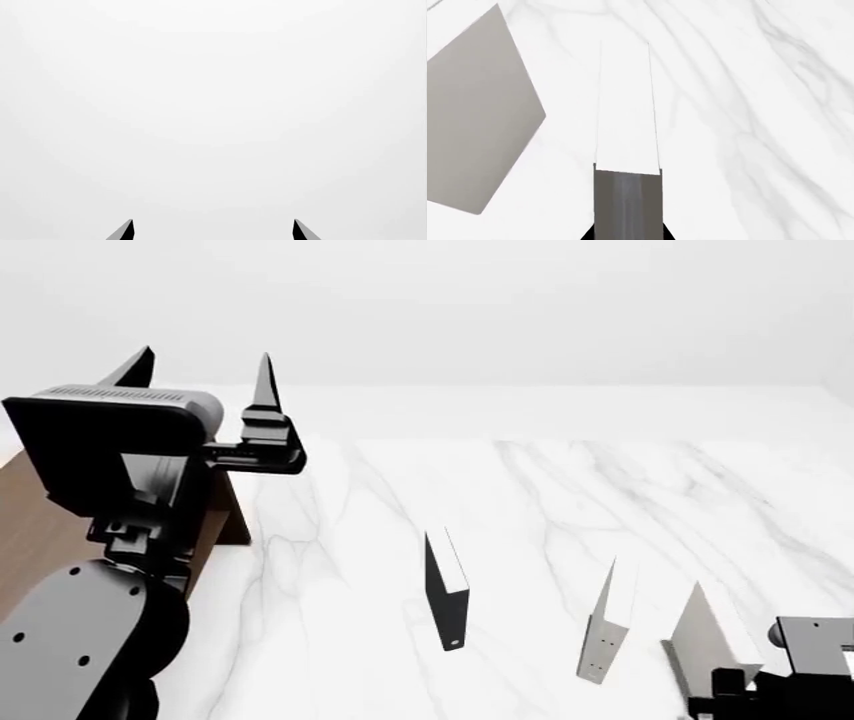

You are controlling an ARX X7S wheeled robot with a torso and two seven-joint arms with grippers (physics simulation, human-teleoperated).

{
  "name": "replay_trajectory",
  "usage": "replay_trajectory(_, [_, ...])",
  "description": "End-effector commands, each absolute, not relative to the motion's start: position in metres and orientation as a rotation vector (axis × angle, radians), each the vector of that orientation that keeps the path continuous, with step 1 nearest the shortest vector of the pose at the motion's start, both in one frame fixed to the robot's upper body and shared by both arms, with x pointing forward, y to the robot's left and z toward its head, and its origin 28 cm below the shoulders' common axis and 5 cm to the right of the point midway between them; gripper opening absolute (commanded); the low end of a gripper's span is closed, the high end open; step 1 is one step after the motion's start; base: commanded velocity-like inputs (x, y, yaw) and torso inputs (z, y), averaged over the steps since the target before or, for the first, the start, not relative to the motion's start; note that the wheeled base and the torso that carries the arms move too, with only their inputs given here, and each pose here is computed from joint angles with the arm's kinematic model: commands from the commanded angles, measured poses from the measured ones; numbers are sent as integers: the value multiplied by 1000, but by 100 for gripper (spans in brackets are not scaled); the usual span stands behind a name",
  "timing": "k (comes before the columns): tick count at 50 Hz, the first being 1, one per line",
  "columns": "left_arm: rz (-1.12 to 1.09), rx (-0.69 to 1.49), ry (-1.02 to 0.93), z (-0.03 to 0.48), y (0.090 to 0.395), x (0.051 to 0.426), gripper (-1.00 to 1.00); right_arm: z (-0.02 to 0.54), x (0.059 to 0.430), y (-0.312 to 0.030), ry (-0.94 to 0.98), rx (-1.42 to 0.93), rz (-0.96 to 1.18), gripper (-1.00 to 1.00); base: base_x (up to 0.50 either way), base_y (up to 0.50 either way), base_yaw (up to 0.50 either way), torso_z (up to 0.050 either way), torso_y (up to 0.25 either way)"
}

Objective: Pick up the book on the right and place it under the cabinet shelf.

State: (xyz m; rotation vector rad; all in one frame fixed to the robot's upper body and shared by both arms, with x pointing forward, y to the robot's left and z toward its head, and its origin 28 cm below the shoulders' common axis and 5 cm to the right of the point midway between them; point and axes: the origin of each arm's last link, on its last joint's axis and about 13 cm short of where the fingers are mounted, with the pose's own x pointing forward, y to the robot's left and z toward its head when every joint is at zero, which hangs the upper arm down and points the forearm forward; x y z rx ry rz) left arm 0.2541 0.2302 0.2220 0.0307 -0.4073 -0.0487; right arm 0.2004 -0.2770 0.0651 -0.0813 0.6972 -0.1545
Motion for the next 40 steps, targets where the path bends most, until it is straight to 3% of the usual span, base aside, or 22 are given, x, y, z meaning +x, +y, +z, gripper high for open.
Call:
replay_trajectory(1, [-50, 32, -411, 224, 231, 254, 100, 68, 200, -276, 699, -88, -146, -100, 0, 0, 0, 0, 0])
replay_trajectory(40, [-13, 25, -457, 239, 243, 249, 100, 160, 194, -264, 414, -197, -220, -100, 0, 0, 0, 0, 1])
